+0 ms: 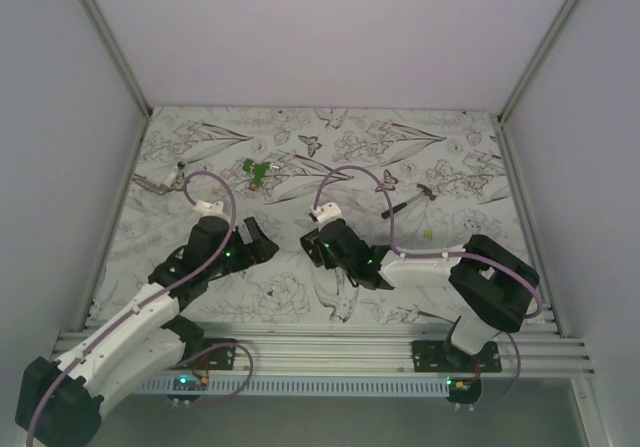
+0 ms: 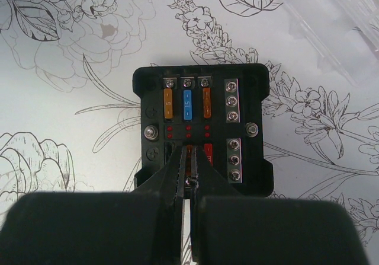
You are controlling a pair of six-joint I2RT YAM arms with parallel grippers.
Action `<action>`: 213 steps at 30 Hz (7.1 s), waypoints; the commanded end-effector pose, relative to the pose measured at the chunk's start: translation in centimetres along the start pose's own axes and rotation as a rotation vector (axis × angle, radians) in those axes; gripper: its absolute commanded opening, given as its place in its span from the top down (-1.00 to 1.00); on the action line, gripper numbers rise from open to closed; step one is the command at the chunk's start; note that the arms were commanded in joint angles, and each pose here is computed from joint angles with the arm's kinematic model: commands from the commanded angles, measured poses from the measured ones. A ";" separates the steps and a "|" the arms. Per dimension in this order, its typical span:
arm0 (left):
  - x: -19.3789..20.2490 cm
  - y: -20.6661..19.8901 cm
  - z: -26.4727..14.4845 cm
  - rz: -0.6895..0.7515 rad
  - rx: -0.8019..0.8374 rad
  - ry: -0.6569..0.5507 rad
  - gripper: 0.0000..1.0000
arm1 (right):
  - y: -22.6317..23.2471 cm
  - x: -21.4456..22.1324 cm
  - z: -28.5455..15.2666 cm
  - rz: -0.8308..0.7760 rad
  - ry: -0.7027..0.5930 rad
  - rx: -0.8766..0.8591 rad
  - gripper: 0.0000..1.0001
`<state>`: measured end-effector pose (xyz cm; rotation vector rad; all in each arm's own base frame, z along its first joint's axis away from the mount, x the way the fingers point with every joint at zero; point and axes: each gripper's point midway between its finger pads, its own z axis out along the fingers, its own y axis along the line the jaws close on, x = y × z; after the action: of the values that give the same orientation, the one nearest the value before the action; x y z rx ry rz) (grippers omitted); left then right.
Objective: Snap on the fuse box
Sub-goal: Install the fuse at the fuse box base.
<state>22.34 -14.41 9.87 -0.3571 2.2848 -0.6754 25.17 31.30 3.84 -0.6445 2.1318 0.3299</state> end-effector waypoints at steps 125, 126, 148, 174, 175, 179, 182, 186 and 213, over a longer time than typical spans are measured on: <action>0.7 0.8 0.8 0.154 -0.037 0.097 -0.99 | -1.7 2.0 -3.6 -0.151 0.353 -0.014 0.75; 0.7 0.8 0.8 0.154 -0.037 0.095 -0.99 | -1.7 2.1 -3.6 -0.154 0.361 -0.014 0.77; 0.8 0.8 0.8 0.153 -0.033 0.098 -0.99 | -3.6 6.0 -3.4 -0.031 0.450 -0.129 1.00; 0.6 1.1 0.7 0.159 -0.051 0.083 -0.99 | -1.6 4.4 -3.2 -0.020 0.351 -0.090 0.95; 0.6 1.1 0.7 0.158 -0.050 0.085 -0.99 | -1.7 4.5 -3.3 -0.021 0.350 -0.084 0.88; 0.6 1.1 0.8 0.159 -0.050 0.088 -0.99 | -1.6 3.3 -3.9 -0.023 0.308 -0.082 0.74; 0.6 1.1 0.8 0.158 -0.050 0.088 -0.99 | -1.3 2.1 -4.0 -0.033 0.277 -0.086 0.70; 0.5 1.0 0.7 0.158 -0.047 0.081 -0.99 | -1.2 1.1 -4.1 -0.052 0.257 -0.083 0.65; 0.6 1.0 0.7 0.159 -0.043 0.088 -0.99 | -1.6 0.3 -2.9 -0.127 0.261 -0.027 0.50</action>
<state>22.47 -14.58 8.46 -0.1774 2.3725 -0.5971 23.40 28.14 5.16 -0.8599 2.3389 0.2464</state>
